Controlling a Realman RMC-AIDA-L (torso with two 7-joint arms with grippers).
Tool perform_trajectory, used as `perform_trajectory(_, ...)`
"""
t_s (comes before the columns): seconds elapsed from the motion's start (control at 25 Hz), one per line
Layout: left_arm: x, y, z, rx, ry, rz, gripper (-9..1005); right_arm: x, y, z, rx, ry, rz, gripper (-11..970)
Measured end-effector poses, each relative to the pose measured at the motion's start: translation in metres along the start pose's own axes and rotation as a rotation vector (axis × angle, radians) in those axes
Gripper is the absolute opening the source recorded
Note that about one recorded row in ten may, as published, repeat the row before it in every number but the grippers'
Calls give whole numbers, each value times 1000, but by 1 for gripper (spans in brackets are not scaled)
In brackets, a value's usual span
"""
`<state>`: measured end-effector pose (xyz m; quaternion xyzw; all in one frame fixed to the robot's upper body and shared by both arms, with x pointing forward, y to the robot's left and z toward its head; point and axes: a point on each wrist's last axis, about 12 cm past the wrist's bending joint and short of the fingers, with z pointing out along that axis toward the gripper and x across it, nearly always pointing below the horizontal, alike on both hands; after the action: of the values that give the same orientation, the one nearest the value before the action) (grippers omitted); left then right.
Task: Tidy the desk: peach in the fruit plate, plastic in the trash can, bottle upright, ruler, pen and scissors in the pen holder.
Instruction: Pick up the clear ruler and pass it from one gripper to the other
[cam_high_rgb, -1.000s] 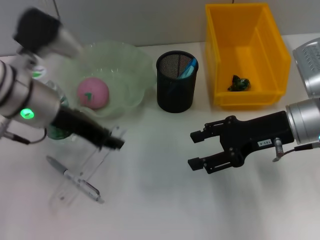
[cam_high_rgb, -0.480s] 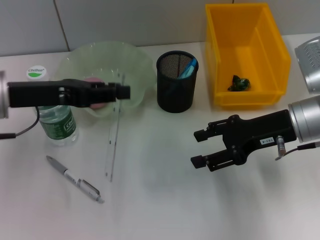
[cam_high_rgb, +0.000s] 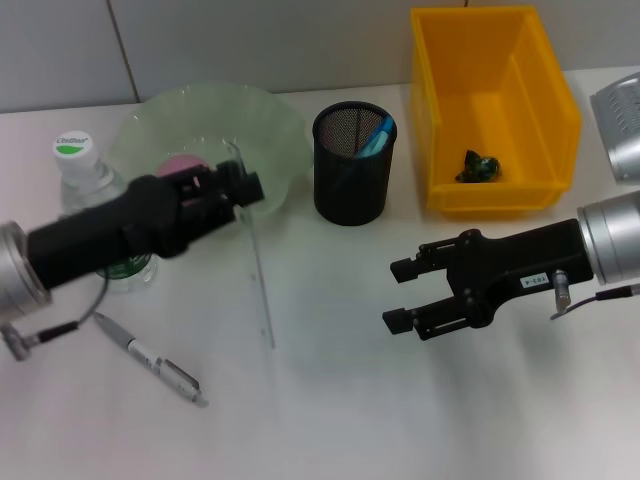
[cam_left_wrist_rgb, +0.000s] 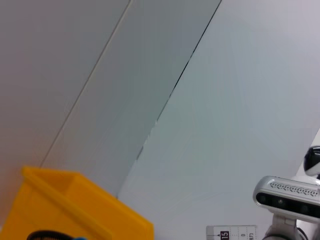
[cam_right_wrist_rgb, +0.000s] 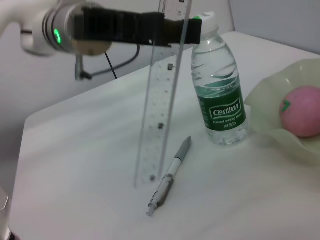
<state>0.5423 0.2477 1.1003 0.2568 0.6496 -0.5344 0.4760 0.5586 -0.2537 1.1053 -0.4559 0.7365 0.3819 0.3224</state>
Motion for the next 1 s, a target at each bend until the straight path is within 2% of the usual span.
perform_trajectory(0.04, 11, -1, 3, -6, -27, 34, 391, 2, 1, 1, -2, -2, 5, 747)
perform_trajectory(0.2, 25, -3, 6, -38, -78, 90, 393, 3, 3, 3, -4, -5, 8, 747)
perform_trajectory(0.24, 35, -3, 9, -74, -119, 122, 394, 6, 4, 5, -5, -8, 11, 747)
perform_trajectory(0.36, 43, -5, 10, -111, -159, 150, 396, 10, 6, 6, -2, -12, 12, 747)
perform_trajectory(0.44, 53, -8, 11, -168, -218, 213, 398, 17, 9, 11, 13, -29, 1, 746)
perform_trajectory(0.68, 63, -16, 16, -239, -288, 288, 403, 23, 13, 17, 43, -104, -32, 746)
perform_trajectory(0.8, 66, -18, 20, -281, -321, 312, 406, 27, 15, 20, 63, -186, -54, 746)
perform_trajectory(0.84, 67, -19, 20, -292, -328, 318, 406, 29, 15, 23, 85, -258, -71, 746)
perform_trajectory(1.0, 68, -21, 24, -322, -353, 336, 410, 33, 15, 24, 128, -342, -101, 746)
